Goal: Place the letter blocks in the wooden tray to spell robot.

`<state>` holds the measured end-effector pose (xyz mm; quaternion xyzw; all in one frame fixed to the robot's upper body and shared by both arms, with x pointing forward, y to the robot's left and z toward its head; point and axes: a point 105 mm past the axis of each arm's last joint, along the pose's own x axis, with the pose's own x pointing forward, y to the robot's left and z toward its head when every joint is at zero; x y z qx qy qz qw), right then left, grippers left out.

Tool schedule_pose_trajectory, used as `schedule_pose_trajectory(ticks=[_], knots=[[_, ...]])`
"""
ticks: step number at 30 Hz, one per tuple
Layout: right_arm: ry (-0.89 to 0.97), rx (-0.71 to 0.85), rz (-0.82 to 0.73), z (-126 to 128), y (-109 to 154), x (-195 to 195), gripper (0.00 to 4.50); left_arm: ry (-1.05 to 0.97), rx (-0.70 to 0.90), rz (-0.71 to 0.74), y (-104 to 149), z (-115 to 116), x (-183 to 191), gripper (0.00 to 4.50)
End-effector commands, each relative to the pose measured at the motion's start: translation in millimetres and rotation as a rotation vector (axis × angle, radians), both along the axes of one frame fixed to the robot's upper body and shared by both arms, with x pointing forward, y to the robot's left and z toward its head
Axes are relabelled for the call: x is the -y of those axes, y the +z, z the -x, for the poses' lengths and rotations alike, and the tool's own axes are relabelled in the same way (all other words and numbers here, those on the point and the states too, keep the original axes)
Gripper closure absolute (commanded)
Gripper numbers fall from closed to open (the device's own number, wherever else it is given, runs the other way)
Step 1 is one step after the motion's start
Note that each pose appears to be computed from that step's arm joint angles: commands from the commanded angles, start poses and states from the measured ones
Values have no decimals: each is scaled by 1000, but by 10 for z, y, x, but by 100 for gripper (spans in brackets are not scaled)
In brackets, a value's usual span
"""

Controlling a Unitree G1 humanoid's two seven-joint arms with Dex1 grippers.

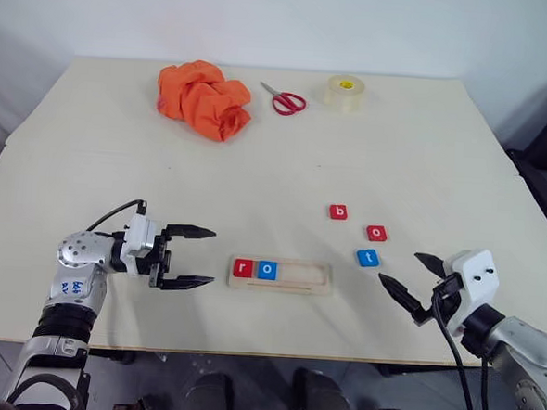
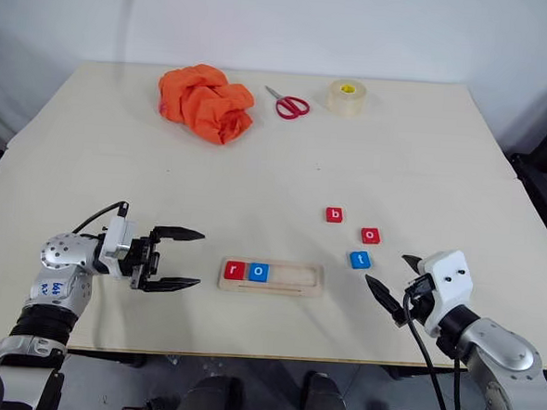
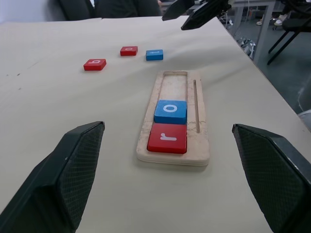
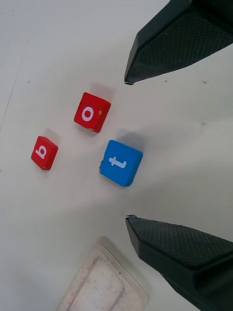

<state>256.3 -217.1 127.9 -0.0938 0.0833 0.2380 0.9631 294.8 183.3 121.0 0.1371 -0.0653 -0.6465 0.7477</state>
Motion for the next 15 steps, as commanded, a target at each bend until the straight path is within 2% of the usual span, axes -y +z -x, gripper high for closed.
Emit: schedule_pose_trajectory(ticks=[1, 6, 11, 15], knots=[[12, 46, -2, 1, 117, -19, 0, -105, 24, -7, 60, 87, 36, 2], [20, 62, -3, -83, 165, -63, 0, -115, 22, -2, 70, 117, 49, 2], [5, 19, -44, -332, 249, -271, 0, -132, 8, -6, 50, 173, 70, 2], [18, -13, -89, -629, 346, -627, 0, -124, 9, -7, 40, 194, 79, 2]])
